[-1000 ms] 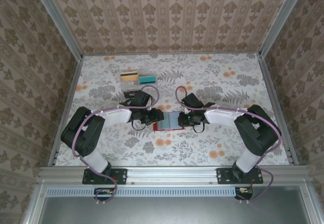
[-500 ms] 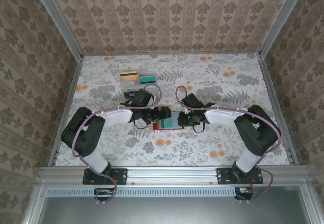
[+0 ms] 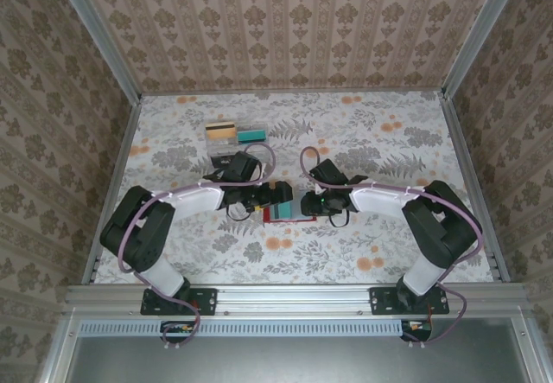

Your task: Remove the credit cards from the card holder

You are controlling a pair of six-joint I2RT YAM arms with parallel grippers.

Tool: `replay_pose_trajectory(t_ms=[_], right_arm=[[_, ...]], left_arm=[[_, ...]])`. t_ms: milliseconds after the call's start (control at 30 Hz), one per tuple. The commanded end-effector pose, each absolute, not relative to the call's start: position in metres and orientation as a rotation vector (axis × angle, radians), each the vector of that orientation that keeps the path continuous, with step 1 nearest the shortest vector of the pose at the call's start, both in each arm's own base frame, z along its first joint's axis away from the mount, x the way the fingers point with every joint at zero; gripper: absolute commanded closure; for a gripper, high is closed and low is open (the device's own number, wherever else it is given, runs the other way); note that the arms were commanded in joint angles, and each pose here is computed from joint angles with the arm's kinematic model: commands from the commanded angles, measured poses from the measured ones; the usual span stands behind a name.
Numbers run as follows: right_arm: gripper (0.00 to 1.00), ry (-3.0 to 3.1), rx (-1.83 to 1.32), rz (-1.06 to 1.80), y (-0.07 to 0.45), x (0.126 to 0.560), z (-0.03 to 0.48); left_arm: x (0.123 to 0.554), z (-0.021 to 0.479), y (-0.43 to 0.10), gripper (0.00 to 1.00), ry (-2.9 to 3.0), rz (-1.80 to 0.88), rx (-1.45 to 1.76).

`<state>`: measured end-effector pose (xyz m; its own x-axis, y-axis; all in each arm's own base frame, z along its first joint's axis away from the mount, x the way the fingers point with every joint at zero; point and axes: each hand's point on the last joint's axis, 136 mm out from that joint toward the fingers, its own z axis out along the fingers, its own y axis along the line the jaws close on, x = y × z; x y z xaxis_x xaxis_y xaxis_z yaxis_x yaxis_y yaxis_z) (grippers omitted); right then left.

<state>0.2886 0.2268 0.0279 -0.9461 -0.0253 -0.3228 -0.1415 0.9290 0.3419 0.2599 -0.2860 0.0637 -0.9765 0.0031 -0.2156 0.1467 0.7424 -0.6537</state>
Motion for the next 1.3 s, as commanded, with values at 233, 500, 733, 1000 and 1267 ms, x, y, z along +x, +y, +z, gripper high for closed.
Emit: replay_pose_trajectory(t_ms=[233,500,733,1000,1267], right_arm=[[0.63,2.625,-0.121,0.63,0.235,0.307,0.096],[0.75,2.659,-0.181,0.88,0.28,0.304,0.089],[0.78,2.713,-0.141,0.982,0.294,0.302,0.064],[0.79,2.767,-0.059,0.936,0.287,0.303,0.04],[0.77,2.787,-0.043,0.984,0.292,0.301,0.03]], left_arm=[[0.269,0.065,-0.252,0.42,2.761,-0.884,0.051],[0.264,0.044,-0.258,1.0,2.823,-0.874,0.06],[0.255,0.024,-0.255,1.0,2.899,-0.814,0.055],[0.251,0.016,-0.253,1.0,2.934,-0.797,0.048],[0.249,0.015,-0.255,1.0,2.941,-0.798,0.058]])
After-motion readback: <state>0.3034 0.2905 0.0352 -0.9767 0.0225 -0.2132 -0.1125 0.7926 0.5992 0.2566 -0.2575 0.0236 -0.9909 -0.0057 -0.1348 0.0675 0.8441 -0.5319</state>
